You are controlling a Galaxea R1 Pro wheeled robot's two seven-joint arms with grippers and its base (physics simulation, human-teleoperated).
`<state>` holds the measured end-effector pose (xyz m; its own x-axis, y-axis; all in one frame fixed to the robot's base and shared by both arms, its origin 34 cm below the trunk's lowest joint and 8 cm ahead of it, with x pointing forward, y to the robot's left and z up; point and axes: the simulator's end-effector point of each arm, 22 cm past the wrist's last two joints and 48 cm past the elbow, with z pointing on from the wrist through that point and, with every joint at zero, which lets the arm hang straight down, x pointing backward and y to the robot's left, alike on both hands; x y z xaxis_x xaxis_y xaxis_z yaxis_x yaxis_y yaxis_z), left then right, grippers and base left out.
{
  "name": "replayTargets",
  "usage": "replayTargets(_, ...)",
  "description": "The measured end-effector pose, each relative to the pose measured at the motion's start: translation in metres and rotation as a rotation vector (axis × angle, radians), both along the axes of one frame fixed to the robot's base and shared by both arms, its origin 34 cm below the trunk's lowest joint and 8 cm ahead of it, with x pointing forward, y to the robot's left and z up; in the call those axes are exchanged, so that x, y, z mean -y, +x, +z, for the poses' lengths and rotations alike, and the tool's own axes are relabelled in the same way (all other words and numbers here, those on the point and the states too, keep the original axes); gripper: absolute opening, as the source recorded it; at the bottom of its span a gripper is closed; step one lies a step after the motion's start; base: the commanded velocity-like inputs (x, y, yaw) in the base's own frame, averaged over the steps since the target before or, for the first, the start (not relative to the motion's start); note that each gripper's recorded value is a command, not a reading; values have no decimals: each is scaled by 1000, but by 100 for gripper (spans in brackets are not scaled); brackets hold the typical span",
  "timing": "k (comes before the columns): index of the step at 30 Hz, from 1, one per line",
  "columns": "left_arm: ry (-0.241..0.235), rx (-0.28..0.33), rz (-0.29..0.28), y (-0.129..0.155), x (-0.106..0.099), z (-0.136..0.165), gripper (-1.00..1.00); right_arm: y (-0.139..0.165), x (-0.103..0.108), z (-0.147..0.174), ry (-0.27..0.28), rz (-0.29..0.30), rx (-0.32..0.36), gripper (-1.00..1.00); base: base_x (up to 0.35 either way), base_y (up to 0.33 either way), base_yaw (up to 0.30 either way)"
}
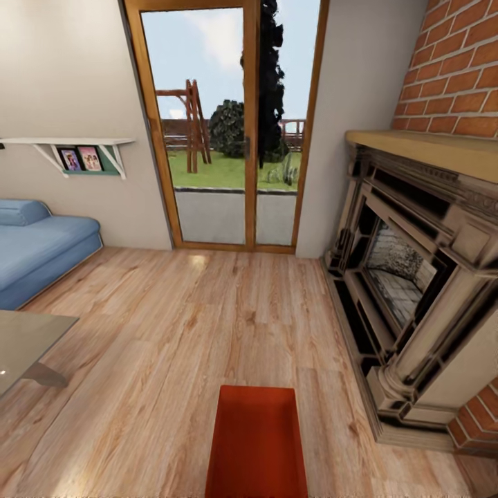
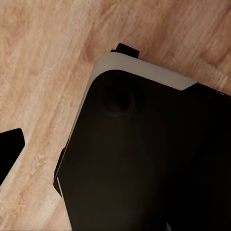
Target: Move the two storage containers from the living room to the garage. In the garage, place one container on the floor and stack the other container on top of it (either order is fine).
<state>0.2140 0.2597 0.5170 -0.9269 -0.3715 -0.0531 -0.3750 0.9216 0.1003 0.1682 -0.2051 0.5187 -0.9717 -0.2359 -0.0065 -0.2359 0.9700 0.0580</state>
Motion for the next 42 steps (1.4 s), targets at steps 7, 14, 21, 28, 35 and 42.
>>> replayTargets(7, 0, -10, 0, -4, 0, -1, 100, -4, -2, 0, 4, 1, -11, 100, 0, 0, -147)
replayTargets(14, 0, -20, 0, -8, 0, -2, 100, -8, -1, 0, 3, 1, -22, 100, 0, 0, -146)
replayTargets(21, 0, -31, 0, -12, 0, -2, 100, -13, -1, -1, 2, 4, -32, 100, 0, 0, -20)
replayTargets(28, 0, -42, 0, -17, 0, -3, 100, -17, -1, -1, 3, 5, -44, 100, 0, 0, 0)
replayTargets(35, 0, -54, 0, -21, 0, -4, 100, -22, 0, -1, 4, 6, -55, 100, 0, 0, 0)
replayTargets(42, 2, -62, -2, -25, -1, -4, 100, -26, -1, -1, 4, 6, -67, 100, 0, 0, 0)
